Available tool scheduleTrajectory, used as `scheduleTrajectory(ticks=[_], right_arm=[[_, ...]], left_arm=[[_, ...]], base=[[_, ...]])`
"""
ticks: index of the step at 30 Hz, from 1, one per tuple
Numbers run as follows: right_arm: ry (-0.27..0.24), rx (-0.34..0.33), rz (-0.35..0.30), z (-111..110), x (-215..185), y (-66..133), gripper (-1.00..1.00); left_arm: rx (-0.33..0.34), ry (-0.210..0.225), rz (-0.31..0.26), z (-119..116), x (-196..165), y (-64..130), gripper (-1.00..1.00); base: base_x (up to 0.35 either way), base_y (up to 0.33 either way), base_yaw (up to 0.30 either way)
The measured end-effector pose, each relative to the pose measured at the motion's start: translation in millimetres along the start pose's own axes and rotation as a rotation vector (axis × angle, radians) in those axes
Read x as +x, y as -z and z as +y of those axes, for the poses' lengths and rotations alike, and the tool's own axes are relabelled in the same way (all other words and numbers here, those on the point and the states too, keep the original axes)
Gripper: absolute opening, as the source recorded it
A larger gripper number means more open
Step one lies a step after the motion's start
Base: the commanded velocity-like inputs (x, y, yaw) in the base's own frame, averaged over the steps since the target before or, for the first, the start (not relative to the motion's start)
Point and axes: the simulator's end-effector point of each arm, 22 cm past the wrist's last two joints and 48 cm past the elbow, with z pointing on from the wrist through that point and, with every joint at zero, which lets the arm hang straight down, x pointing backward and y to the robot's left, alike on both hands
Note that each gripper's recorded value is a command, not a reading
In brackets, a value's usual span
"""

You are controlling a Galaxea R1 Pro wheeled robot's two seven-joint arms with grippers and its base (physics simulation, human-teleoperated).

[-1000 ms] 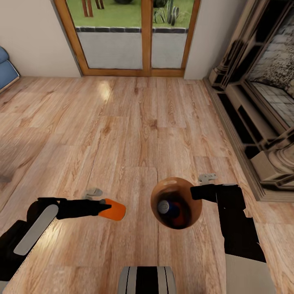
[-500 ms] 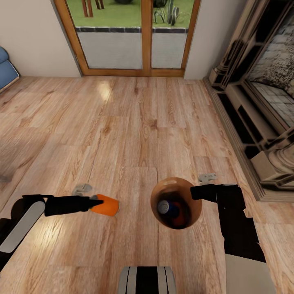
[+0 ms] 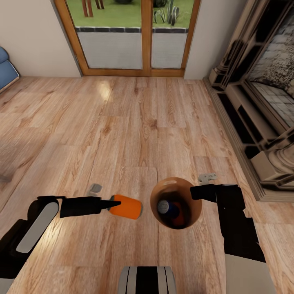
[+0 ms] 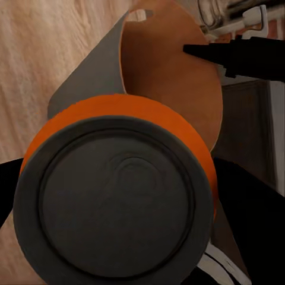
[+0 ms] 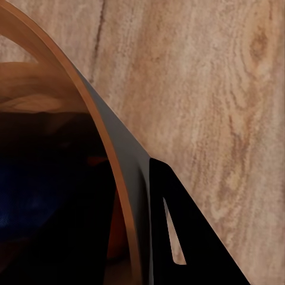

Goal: Put the three can of soda from the living room inside the tash can in the kitchen.

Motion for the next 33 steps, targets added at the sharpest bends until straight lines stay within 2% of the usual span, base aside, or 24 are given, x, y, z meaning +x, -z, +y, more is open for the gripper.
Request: scheduleTrajectory(ticks=[11,23,29,33], right_arm=[[0.000,0.001,0.000,-0.3,0.0,0.0,-1.00],[0.002,0.001,0.000,0.1,-0.1,0.0,-1.00],[0.002,0.001,0.000,0.2,-0.2,0.0,-1.00],[0.002,0.001,0.000,0.1,-0.1,0.0,-1.00]], left_arm=[[0.118,0.036,-0.024,-28.4,-4.7,-5.9,-1.00],[0.146,0.048,-0.031,-35.2,-6.3,-7.6,-1.00],[0.210,0.060,-0.051,-58.9,-8.4,-30.7,-1.00],[0.186,0.059,-0.054,-57.8,-8.3,-41.4,-1.00]], base=[[0.000,0.000,0.000],[0.000,0.000,0.000],[0.000,0.000,0.000],[0.000,0.000,0.000]])
